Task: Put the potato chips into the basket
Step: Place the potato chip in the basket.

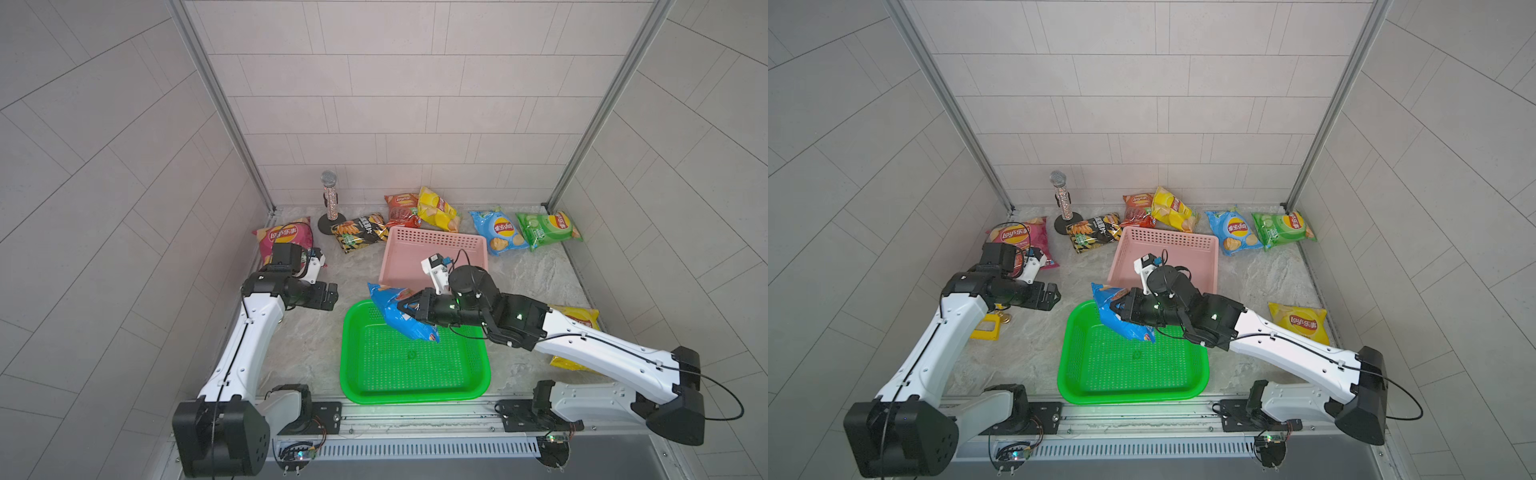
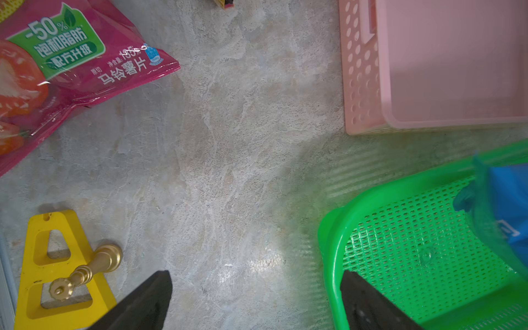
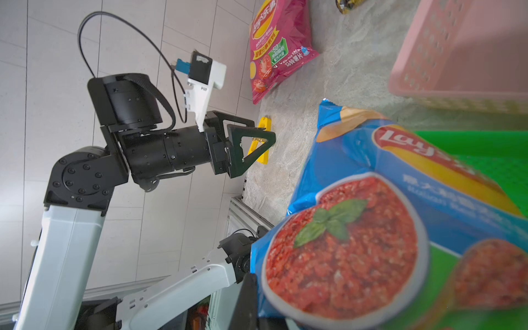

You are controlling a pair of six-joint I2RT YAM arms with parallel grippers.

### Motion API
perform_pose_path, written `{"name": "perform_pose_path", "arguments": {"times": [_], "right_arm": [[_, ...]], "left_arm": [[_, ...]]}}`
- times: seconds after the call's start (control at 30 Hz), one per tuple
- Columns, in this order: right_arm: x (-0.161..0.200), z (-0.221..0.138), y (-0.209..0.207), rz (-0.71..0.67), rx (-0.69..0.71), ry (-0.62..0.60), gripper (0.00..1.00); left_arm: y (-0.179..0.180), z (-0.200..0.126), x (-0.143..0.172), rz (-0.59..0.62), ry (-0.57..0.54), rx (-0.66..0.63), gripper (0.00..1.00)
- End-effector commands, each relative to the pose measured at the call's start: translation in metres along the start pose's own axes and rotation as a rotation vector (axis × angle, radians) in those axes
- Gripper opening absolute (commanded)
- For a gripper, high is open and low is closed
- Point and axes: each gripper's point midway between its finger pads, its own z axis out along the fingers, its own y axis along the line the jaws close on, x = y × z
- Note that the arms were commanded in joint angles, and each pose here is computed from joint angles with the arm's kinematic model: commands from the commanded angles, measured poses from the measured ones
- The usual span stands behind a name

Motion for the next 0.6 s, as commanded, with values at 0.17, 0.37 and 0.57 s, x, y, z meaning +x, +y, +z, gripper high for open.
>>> {"name": "perform_pose_path", "arguments": {"times": [0.17, 0.37, 0.57], "right_arm": [[-0.008, -0.006, 0.002, 0.241, 0.004, -0.163, 0.00], [-0.004, -0.003, -0.020, 0.383, 0.118, -0.253, 0.00], [0.014, 0.025, -0.025, 0.430, 0.259, -0.191, 0.00]], "left_arm": [[0.000, -0.002, 0.000, 0.004, -0.016, -0.008, 1.00], [-0.001, -0.003, 0.001, 0.004, -0.023, -0.007, 1.00], [0.000, -0.003, 0.000, 0.006, -0.025, -0.009, 1.00]]}}
